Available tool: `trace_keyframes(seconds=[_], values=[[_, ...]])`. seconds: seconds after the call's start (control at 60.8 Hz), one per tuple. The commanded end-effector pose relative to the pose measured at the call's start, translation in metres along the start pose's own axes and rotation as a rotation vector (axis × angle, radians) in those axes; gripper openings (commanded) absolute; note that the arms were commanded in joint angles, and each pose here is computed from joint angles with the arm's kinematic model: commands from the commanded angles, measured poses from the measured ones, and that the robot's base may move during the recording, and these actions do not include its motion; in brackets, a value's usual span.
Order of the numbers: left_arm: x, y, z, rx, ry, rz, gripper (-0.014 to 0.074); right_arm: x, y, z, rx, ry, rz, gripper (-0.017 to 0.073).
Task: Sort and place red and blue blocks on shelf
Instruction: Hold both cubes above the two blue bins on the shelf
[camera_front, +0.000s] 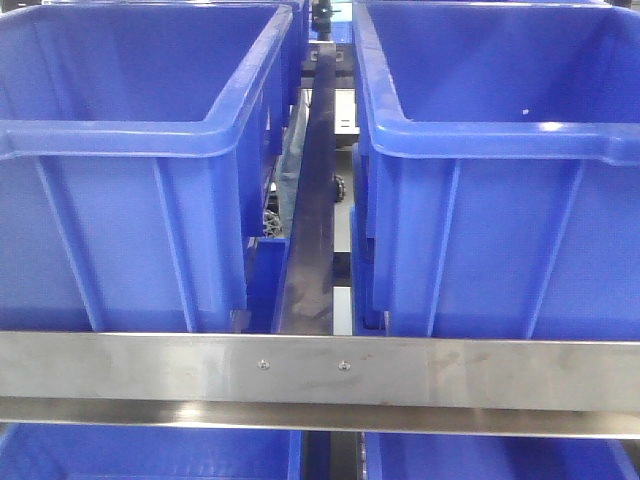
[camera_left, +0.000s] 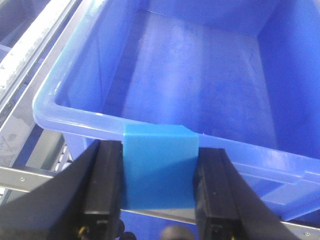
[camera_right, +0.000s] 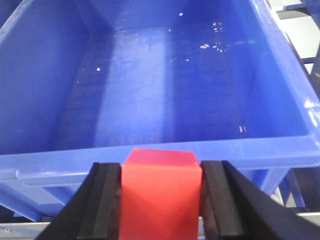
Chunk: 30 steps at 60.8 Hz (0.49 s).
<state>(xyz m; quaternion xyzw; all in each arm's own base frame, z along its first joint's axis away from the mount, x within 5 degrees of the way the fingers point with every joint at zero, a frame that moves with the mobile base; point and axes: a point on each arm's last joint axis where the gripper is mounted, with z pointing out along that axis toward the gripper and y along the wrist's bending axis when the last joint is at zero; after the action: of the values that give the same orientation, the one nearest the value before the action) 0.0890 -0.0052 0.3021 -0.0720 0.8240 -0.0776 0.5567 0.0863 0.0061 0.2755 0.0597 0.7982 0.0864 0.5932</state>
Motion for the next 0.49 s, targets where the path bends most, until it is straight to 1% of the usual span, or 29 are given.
trace_keyframes(seconds=[0.0, 0.477], values=[[-0.0152, -0.0050, -0.0037, 0.040, -0.100, 0.007, 0.0122, -0.0162, 0.0026, -0.0031, -0.013, -0.111, -0.009, 0.0067], [-0.0152, -0.0050, -0.0037, 0.040, -0.100, 0.007, 0.0122, -0.0162, 0.0026, -0.0031, -0.013, -0.111, -0.009, 0.0067]])
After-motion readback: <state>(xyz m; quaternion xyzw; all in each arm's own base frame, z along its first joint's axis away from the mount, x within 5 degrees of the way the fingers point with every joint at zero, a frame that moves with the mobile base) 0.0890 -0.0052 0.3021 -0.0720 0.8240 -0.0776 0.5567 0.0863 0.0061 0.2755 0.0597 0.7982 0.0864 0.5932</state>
